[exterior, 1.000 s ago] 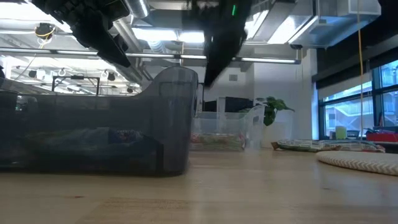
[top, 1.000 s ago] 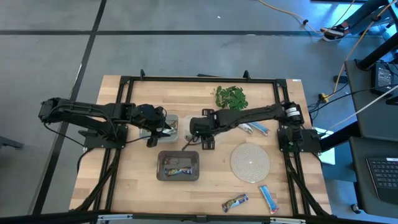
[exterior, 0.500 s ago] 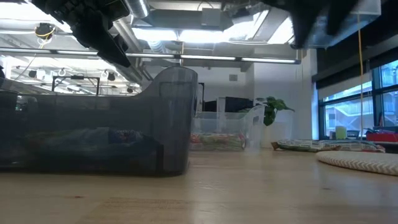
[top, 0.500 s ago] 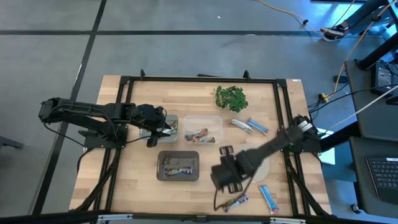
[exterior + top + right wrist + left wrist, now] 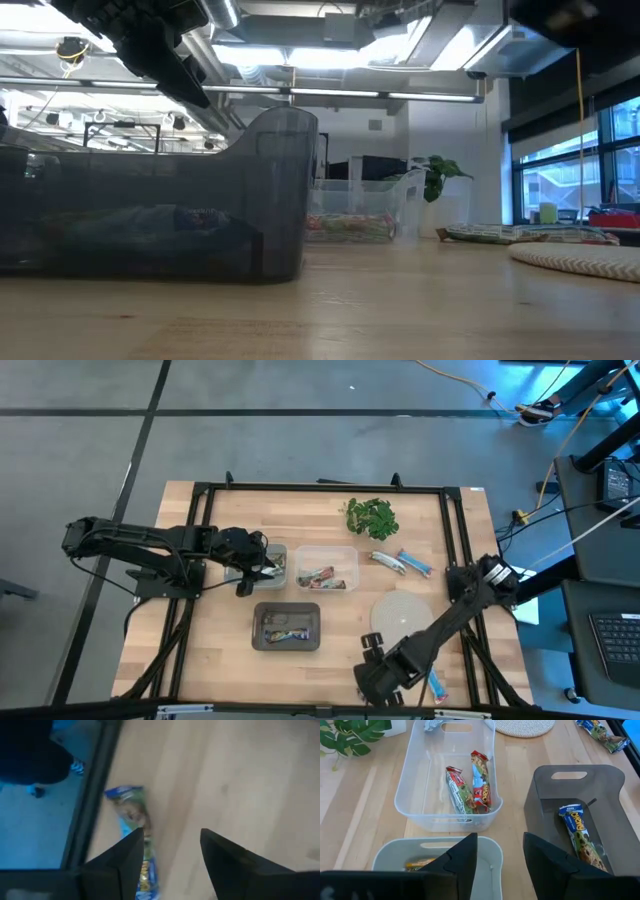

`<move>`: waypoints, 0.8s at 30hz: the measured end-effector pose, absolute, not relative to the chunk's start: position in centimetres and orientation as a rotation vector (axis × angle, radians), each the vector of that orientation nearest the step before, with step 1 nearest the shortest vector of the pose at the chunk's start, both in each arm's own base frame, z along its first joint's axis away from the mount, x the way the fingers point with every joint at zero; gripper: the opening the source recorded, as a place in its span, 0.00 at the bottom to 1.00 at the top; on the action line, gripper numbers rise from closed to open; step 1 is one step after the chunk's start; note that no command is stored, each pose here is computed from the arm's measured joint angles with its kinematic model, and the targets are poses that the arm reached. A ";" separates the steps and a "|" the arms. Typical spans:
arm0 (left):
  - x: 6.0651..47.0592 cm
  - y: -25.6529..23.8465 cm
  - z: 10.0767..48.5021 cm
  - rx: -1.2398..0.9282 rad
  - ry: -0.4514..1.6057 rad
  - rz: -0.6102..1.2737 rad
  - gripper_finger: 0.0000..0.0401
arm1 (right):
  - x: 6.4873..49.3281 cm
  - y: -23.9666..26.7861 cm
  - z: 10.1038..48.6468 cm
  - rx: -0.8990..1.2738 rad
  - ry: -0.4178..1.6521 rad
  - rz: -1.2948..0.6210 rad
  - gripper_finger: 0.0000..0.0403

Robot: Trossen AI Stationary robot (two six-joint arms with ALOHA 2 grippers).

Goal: Pick and place Granola Bars by type
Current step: Put the blue granola bar into the black transparent bin

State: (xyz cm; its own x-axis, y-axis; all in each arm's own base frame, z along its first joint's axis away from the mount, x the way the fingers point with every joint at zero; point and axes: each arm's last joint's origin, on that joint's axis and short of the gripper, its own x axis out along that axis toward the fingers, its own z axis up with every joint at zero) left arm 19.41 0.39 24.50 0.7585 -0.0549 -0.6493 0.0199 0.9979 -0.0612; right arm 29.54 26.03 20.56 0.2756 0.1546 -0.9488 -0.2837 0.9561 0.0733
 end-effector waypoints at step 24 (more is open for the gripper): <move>19.4 0.4 24.5 -0.052 0.707 -0.041 0.38 | 26.7 25.8 13.3 0.050 1.267 0.348 0.49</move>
